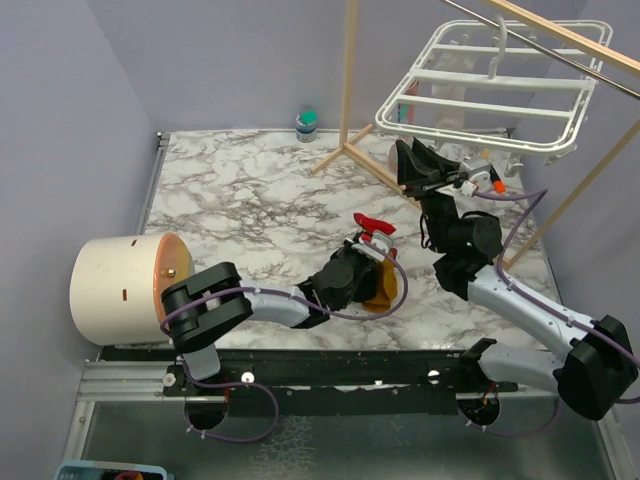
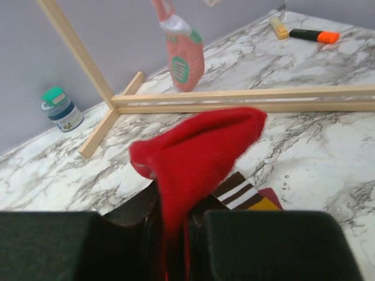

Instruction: Remove the socks clipped to the hanger

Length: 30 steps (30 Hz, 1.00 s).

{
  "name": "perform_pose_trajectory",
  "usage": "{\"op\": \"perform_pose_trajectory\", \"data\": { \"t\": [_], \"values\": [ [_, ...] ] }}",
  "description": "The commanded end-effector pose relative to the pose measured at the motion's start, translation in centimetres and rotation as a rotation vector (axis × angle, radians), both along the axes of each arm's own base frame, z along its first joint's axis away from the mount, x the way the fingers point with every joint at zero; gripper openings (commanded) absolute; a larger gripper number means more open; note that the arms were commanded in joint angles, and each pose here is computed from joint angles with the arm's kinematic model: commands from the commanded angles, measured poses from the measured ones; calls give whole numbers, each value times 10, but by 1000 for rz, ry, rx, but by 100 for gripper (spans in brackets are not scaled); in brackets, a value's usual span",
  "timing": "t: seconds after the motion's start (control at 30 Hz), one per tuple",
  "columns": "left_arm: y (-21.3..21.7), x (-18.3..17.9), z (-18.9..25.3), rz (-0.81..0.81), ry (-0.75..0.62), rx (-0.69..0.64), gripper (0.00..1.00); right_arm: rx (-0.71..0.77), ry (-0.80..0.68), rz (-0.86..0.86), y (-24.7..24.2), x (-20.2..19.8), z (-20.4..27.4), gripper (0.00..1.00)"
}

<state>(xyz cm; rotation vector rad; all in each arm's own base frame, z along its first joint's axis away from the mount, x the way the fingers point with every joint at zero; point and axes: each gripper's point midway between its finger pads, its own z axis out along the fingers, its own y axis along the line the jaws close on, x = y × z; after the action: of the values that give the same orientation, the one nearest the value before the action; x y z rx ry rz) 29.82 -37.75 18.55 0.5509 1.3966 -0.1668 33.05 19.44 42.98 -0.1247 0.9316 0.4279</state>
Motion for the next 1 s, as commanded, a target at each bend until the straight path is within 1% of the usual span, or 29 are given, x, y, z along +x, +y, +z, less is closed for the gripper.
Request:
{"op": "perform_pose_trajectory", "data": {
  "t": [0.0, 0.07, 0.1, 0.13, 0.17, 0.37, 0.53, 0.67, 0.77, 0.83, 0.97],
  "values": [
    [20, -17, 17, -39, 1, -50, 32, -26, -9, 26, -3, -11, 10, 31],
    [27, -27, 16, -82, 27, -71, 67, -30, -13, 29, -5, -17, 13, 31],
    [30, -33, 17, -107, 39, -78, 81, -29, -16, 30, -7, -20, 15, 31],
    [32, -39, 17, -138, 48, -81, 94, -25, -21, 33, -9, -23, 18, 31],
    [34, -45, 13, -173, 61, -63, 98, -25, -23, 35, -11, -26, 20, 31],
    [40, -84, 17, -383, 79, -2, 99, -49, -18, 42, -17, -38, 23, 31],
    [56, -93, 43, -397, 33, -61, 99, -48, -8, 20, -26, -44, 20, 33],
    [62, -76, 53, -311, -4, -39, 99, -46, -6, 8, -33, -49, 19, 33],
    [58, -64, 62, -282, -26, -40, 99, -43, -2, -11, -39, -52, 19, 34],
    [58, -45, 66, -233, -26, -64, 99, -39, 0, -20, -43, -54, 18, 34],
    [52, 8, 58, -147, 38, -115, 99, -23, 0, -23, -47, -57, 17, 36]
  ]
}}
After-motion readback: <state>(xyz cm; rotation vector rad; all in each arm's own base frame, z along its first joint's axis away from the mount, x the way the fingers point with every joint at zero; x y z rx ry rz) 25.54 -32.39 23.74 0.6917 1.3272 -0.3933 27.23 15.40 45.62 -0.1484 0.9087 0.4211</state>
